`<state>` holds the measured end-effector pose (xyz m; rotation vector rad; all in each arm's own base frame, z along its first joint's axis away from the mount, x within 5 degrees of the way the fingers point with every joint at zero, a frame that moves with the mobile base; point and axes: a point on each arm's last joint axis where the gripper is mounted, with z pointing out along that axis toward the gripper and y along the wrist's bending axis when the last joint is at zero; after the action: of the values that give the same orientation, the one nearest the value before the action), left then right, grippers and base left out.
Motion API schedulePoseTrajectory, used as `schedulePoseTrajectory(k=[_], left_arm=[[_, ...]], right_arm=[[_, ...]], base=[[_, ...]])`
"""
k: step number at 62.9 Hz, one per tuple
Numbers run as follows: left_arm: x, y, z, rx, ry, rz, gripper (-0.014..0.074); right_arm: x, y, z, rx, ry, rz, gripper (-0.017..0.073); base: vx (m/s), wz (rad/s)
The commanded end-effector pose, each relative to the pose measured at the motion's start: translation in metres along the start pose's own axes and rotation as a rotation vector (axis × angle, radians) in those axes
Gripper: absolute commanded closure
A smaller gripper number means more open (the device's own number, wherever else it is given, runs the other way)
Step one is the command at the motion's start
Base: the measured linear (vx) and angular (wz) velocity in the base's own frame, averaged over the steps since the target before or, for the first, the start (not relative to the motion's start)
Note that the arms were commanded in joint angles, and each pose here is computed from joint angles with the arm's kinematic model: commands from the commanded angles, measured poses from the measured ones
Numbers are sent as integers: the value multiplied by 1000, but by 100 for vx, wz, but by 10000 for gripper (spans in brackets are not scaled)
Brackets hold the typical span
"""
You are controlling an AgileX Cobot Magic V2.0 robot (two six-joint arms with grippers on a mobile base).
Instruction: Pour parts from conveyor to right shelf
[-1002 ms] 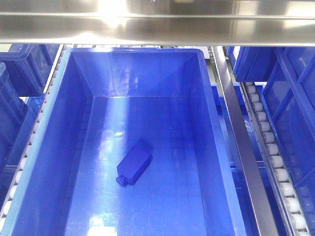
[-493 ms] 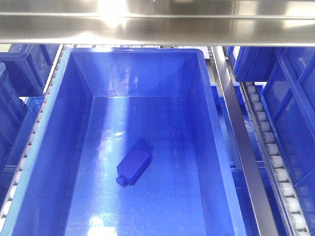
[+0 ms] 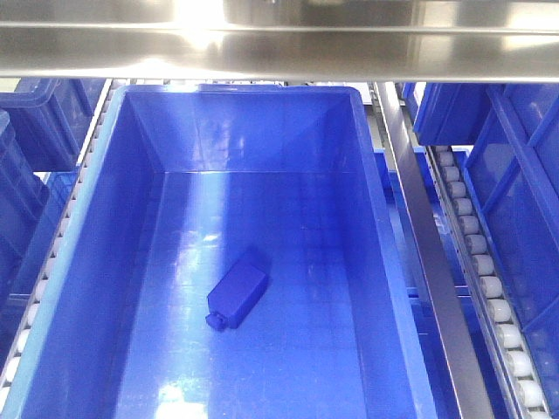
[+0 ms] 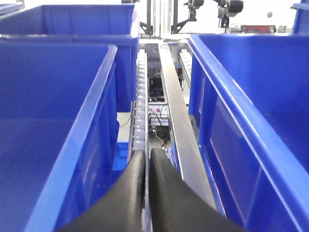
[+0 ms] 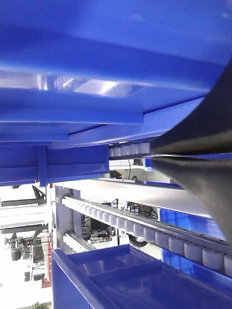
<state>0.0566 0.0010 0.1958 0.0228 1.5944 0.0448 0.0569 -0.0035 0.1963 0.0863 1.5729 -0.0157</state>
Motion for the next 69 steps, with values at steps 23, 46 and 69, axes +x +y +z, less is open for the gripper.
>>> schedulePoseTrajectory(k=[23, 46, 69], left_arm=[[2, -1, 0, 8, -69, 1, 600], [2, -1, 0, 8, -69, 1, 600], [2, -1, 0, 8, -69, 1, 600]], right_arm=[[-3, -1, -1, 7, -77, -13, 568], [-3, -1, -1, 7, -77, -13, 568], [-3, -1, -1, 7, -77, -13, 568]], base=[[0, 0], [0, 0], [0, 0]])
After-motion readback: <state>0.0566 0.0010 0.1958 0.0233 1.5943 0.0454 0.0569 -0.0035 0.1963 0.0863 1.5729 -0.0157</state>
